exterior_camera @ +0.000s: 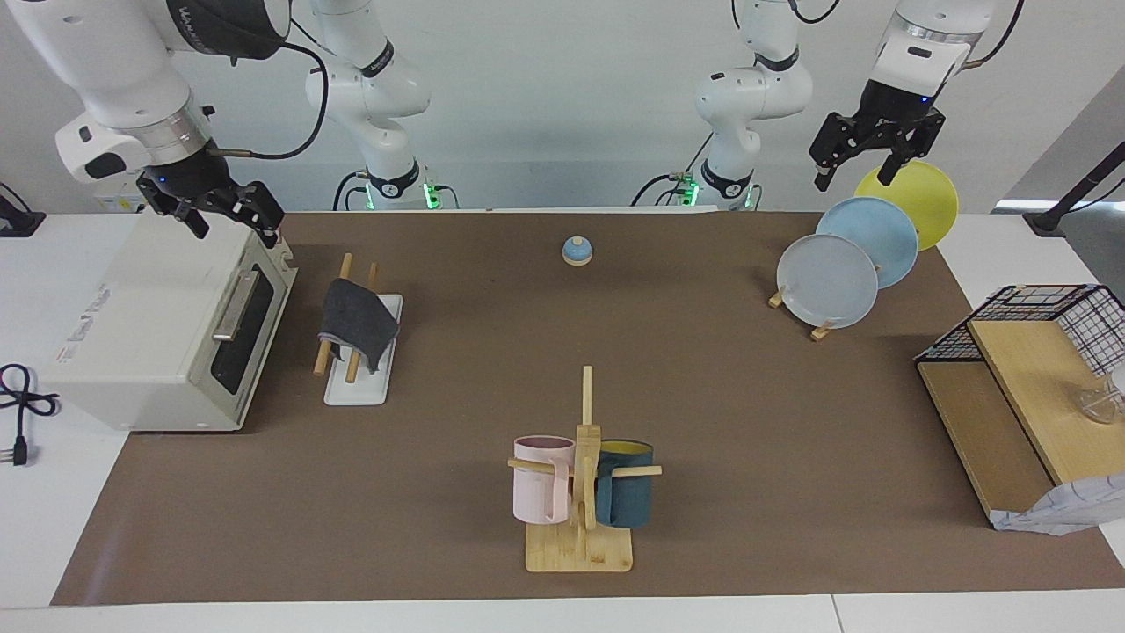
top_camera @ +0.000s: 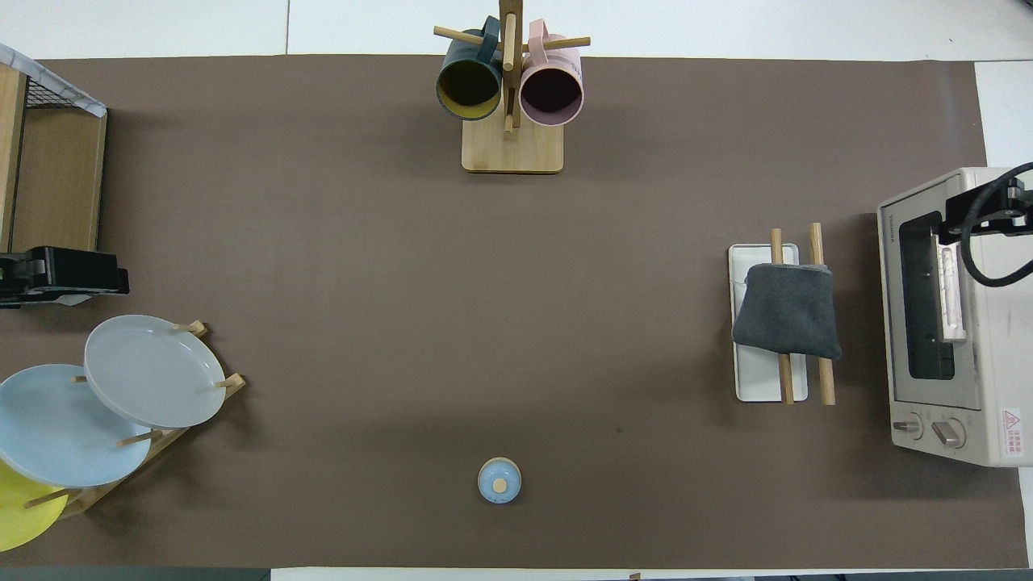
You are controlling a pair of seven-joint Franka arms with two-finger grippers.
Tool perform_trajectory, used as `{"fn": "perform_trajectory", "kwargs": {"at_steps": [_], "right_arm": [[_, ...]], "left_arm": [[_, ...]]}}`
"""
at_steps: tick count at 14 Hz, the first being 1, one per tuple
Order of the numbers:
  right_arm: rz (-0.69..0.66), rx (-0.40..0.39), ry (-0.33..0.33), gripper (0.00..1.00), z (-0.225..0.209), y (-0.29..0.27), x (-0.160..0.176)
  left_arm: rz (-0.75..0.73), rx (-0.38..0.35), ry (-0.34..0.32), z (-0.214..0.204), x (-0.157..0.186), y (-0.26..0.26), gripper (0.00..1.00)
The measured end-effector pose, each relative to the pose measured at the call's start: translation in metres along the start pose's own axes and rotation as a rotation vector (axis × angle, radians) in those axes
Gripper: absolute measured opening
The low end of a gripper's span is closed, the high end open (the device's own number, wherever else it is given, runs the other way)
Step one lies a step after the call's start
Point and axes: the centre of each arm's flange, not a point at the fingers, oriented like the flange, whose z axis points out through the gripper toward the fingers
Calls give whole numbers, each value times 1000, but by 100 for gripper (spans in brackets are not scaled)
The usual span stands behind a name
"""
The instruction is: Fold towel and hang on rack
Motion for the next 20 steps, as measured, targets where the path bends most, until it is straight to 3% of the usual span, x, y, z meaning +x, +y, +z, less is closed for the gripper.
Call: {"fn": "perform_trajectory", "kwargs": {"at_steps": [20], "right_arm": [[-12, 5, 6, 100, -1, -7, 0]], "left_arm": [[0, 0, 0, 0, 0, 0, 100]]}}
